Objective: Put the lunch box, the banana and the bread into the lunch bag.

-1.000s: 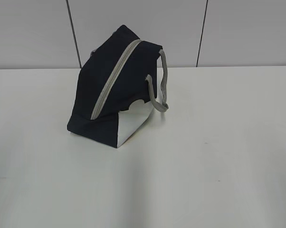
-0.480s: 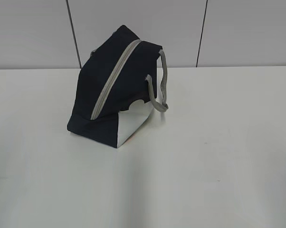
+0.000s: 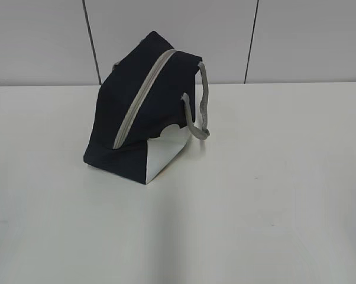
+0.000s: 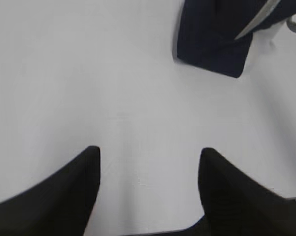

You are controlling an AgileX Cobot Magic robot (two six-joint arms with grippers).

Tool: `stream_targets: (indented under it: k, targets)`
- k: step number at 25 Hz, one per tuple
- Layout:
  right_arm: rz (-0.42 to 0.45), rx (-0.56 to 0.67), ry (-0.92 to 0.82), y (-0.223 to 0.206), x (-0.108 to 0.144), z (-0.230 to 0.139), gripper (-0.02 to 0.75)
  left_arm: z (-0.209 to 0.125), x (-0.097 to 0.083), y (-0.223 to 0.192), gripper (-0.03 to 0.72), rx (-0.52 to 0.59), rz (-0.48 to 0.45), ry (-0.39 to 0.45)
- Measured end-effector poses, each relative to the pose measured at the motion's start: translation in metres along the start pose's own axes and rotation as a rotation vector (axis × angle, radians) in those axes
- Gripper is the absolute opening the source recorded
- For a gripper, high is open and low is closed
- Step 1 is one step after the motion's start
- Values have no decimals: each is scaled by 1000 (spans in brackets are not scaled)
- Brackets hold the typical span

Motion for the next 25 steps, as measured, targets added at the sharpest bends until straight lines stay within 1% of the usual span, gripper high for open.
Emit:
stream_targets:
  k: [4,7,22,23,25]
  targets:
    - [-88,-54,-58,10,0,-7,511,-4,0,6,429,-55,31,21]
    - [-119,-105,-70,17,2,-12,510,-6,0,8,424,-77,30,21]
    - [-127,-115,-73,18,2,-13,511,-6,0,9,423,-79,29,21]
    - [-116,-119,-65,18,2,-13,511,-6,0,9,423,-79,29,21]
    - [-128,-115,-72,18,2,-13,511,-6,0,9,423,-79,29,21]
Point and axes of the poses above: a point on each arm's last joint axis where the gripper is mounted, y pointing back along that axis away from the gripper, x along the wrist's bending axis when the last joint is at zero, z = x × y, the point moved 1 cm from there along -y, pointing out along that axis toward the gripper, and after that the axes turned 15 degrees about y, right-handed, at the moved point
